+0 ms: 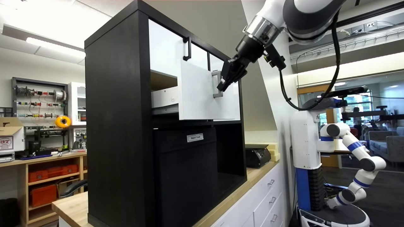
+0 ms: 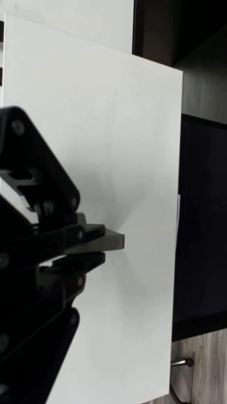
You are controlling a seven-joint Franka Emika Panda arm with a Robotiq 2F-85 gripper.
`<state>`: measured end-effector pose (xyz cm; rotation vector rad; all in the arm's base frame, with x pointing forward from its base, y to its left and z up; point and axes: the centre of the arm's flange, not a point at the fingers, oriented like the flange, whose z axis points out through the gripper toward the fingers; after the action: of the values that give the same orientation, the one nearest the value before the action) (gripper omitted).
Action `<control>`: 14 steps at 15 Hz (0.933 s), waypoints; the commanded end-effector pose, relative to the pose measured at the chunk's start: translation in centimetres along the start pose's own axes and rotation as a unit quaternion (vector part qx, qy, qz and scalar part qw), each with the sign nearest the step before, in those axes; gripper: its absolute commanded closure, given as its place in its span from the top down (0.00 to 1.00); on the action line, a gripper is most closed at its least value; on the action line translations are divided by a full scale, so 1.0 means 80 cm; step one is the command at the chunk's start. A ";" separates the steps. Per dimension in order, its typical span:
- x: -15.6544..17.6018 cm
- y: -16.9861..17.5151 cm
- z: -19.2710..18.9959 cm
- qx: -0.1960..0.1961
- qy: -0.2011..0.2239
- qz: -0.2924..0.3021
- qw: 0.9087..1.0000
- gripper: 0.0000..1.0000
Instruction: Open the bottom drawer
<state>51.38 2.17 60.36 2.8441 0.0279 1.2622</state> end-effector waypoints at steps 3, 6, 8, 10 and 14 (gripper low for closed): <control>-0.077 0.031 -0.013 -0.029 -0.041 0.029 0.998 0.05; -0.093 0.033 -0.029 -0.036 -0.038 0.035 0.998 0.05; -0.106 0.034 -0.035 -0.037 -0.041 0.041 0.998 0.05; -0.120 0.035 -0.038 -0.036 -0.046 0.050 0.997 0.05; -0.137 0.038 -0.050 -0.035 -0.048 0.066 0.996 0.05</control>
<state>44.01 2.02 59.80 2.8427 -0.0615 1.2859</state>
